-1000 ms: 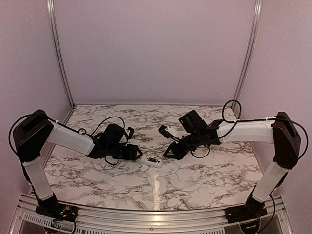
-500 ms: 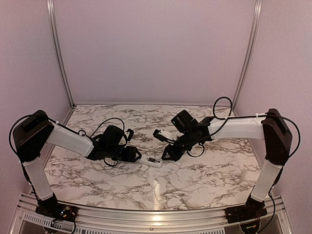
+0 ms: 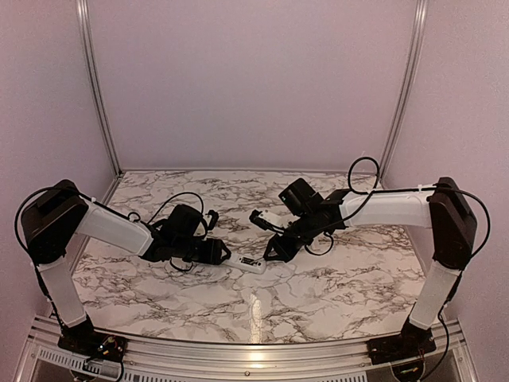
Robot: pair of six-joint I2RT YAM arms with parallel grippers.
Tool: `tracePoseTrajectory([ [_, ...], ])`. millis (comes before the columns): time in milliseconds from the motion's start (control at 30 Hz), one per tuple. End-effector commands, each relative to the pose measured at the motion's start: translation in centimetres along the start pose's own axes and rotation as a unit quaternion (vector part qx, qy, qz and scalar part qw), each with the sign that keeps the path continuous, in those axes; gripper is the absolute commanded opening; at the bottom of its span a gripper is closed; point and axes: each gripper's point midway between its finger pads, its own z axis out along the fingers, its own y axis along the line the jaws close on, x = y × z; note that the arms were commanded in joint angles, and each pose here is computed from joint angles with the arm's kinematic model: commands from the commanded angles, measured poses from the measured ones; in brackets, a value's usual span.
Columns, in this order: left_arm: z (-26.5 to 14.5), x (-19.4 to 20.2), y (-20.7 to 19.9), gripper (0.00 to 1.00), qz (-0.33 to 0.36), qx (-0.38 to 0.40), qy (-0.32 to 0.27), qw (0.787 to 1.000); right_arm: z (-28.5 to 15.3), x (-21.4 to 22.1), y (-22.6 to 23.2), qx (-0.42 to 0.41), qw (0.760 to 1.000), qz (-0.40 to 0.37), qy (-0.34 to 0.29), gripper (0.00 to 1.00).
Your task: Unload the batteries from the remote control
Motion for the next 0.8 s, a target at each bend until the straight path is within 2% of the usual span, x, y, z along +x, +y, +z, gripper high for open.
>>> tracePoseTrajectory([
  [0,0.4,0.0,-0.4,0.56,0.009,0.009,-0.002,1.000,-1.0,-1.6,-0.2,0.009,1.000,-0.013,-0.026,0.00],
  [167,0.5,0.1,-0.4,0.55,0.008,0.009,-0.001,1.000,-1.4,-2.1,-0.6,0.013,0.999,-0.011,-0.037,0.00],
  [767,0.6,0.1,-0.4,0.53,0.008,0.011,0.001,1.000,-0.2,-0.4,-0.8,0.008,1.000,-0.008,-0.003,0.00],
])
